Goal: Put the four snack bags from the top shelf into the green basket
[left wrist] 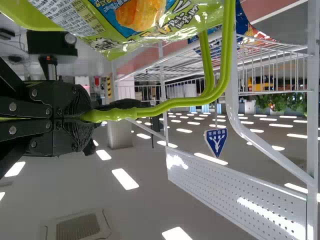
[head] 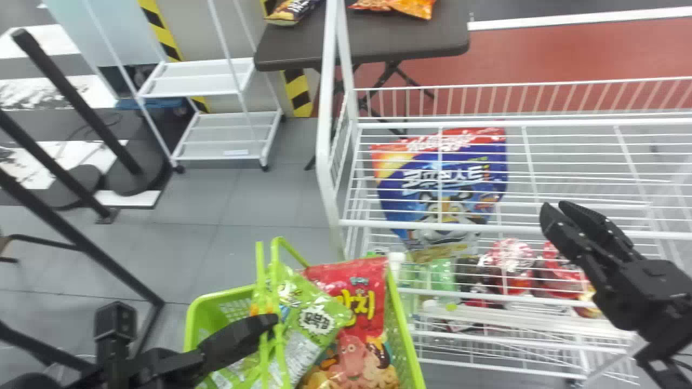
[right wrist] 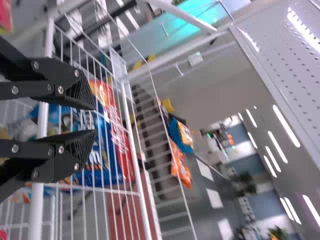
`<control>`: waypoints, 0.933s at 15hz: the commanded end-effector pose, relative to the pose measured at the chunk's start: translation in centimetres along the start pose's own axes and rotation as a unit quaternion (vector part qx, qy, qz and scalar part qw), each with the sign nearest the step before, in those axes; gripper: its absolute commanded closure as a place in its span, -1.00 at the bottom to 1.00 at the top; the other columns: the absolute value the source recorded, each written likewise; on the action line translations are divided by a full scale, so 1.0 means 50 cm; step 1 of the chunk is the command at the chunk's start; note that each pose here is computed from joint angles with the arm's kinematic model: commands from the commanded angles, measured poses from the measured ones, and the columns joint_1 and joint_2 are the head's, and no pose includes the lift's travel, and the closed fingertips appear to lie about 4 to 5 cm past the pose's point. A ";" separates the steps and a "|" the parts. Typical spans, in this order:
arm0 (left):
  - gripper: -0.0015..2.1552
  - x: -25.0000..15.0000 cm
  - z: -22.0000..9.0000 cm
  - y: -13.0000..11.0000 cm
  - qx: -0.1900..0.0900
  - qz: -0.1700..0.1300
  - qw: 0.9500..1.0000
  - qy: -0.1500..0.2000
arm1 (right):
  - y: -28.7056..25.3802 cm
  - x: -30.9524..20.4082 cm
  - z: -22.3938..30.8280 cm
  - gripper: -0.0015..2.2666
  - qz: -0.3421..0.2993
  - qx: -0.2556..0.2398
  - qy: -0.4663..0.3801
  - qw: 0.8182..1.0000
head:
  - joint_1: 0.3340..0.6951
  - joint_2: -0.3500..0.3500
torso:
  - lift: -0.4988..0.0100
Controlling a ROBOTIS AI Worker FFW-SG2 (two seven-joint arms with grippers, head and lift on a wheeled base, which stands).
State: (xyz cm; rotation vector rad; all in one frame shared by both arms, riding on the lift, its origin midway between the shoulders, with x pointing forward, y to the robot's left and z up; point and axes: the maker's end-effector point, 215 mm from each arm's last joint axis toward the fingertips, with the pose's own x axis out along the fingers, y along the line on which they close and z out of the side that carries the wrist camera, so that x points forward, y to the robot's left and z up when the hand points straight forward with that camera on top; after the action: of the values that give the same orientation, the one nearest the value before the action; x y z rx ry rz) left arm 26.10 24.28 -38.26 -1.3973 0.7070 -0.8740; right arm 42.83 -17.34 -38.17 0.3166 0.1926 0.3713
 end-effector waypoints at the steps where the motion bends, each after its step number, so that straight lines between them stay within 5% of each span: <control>1: 0.99 0.001 -0.002 -0.004 -0.003 -0.006 1.000 0.000 | -0.029 -0.008 0.009 -0.98 -0.029 -0.029 -0.028 0.999 | 1.00 0.34 | 0.96; 6: 0.99 0.003 -0.002 -0.005 -0.003 -0.007 1.000 0.001 | -0.095 -0.048 -0.008 -0.97 -0.084 -0.061 -0.034 0.994 | 1.00 0.16 | 0.96; 14: 0.99 0.000 -0.003 -0.006 -0.004 -0.008 1.000 -0.001 | -0.091 -0.065 -0.010 -0.96 -0.085 -0.070 -0.038 0.993 | 1.00 0.06 | 0.96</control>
State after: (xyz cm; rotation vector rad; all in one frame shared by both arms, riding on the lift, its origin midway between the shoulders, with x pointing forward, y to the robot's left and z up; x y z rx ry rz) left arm 26.03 24.12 -38.21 -1.4049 0.7034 -0.8778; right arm 41.34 -22.73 -39.70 0.1721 0.1147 0.1980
